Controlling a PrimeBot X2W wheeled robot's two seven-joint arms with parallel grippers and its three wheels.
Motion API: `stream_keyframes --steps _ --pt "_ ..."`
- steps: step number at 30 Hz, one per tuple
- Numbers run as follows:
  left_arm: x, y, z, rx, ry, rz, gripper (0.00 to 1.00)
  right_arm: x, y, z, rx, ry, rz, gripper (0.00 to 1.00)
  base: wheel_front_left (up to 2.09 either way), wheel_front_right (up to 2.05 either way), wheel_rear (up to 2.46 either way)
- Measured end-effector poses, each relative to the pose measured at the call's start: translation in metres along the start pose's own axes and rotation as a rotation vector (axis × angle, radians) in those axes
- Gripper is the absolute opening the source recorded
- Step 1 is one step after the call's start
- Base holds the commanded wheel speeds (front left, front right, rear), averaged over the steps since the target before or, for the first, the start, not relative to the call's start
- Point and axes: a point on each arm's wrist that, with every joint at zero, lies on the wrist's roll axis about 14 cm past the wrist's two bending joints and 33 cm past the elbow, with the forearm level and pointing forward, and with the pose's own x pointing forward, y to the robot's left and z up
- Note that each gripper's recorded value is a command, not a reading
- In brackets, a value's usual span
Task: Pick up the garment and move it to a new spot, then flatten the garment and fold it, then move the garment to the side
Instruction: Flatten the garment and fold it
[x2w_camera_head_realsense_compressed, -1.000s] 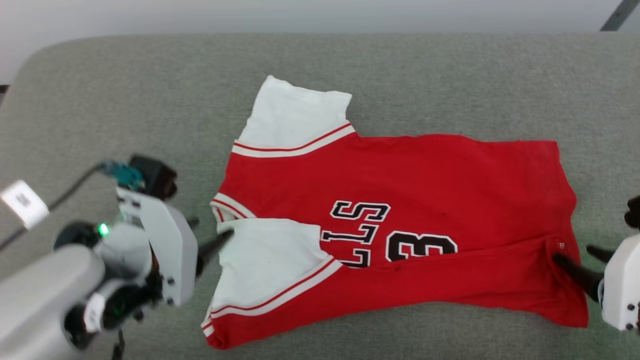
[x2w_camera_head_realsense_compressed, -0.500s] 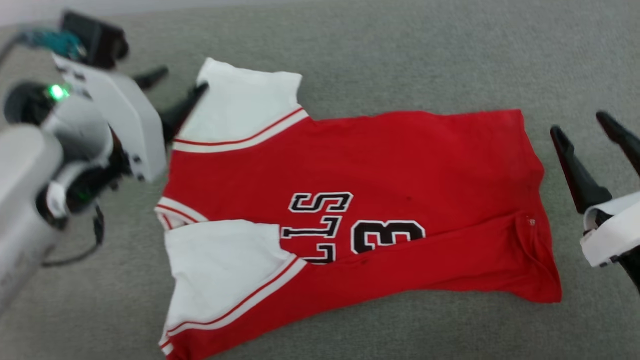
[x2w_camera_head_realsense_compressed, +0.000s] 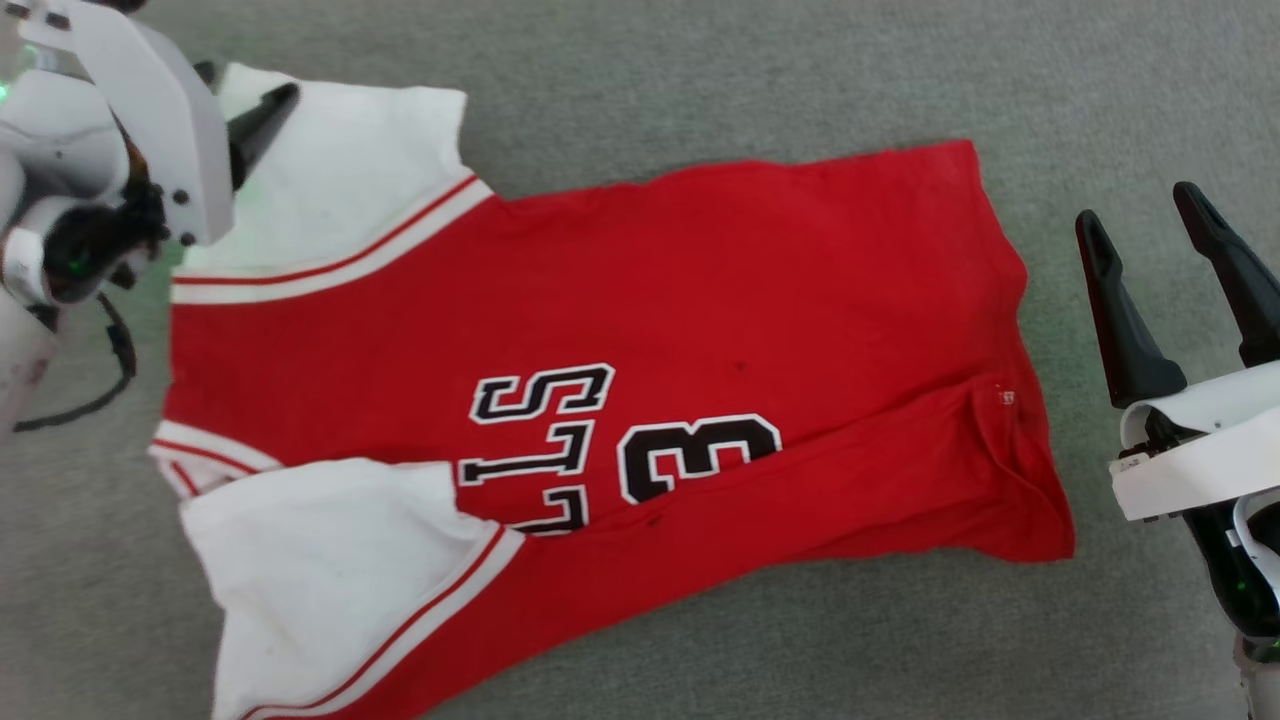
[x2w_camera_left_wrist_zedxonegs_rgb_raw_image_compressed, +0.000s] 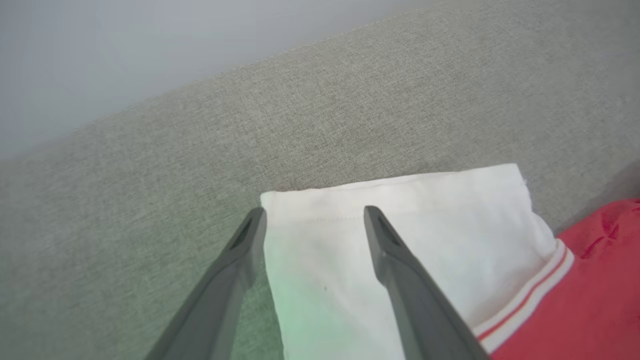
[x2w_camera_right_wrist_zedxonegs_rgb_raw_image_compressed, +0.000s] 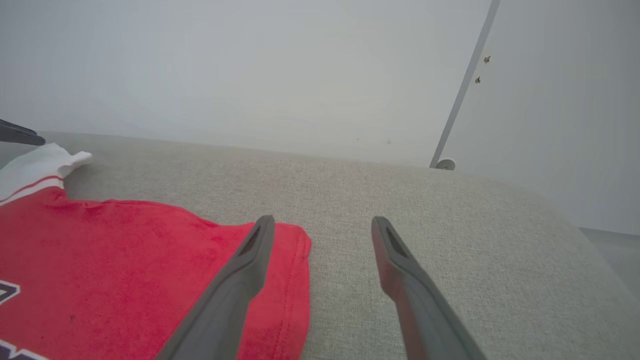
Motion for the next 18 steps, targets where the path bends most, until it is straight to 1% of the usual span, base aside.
stream_keyframes --steps 2,4,9,10,11,14,18 --pt "0.011 0.006 -0.013 -0.009 0.067 0.018 1.0 -0.001 -0.003 -0.005 0.0 0.015 -0.011 1.0 0.0 0.0 0.0" --pt "0.02 0.013 -0.027 0.011 0.132 0.043 1.0 -0.001 -0.006 -0.01 -0.002 0.028 -0.019 1.0 0.0 0.0 0.0" --pt "0.036 0.019 -0.034 -0.026 0.199 0.067 1.0 0.0 -0.009 -0.015 -0.002 0.04 -0.023 1.0 0.0 0.0 0.0" --pt "0.037 0.019 -0.034 -0.039 0.207 0.066 0.48 0.001 -0.009 -0.016 -0.001 0.043 -0.023 1.0 0.0 0.0 0.0" --pt "0.038 0.018 -0.036 -0.062 0.215 0.064 0.0 0.001 -0.009 -0.016 0.003 0.047 -0.019 1.0 0.0 0.0 0.0" --pt "0.036 0.02 -0.041 -0.076 0.266 0.077 0.0 0.004 -0.004 -0.017 0.01 0.074 0.008 1.0 0.0 0.0 0.0" --pt "0.035 0.018 -0.041 -0.076 0.273 0.072 0.0 0.015 -0.002 -0.017 0.056 0.128 0.024 1.0 0.0 0.0 0.0"
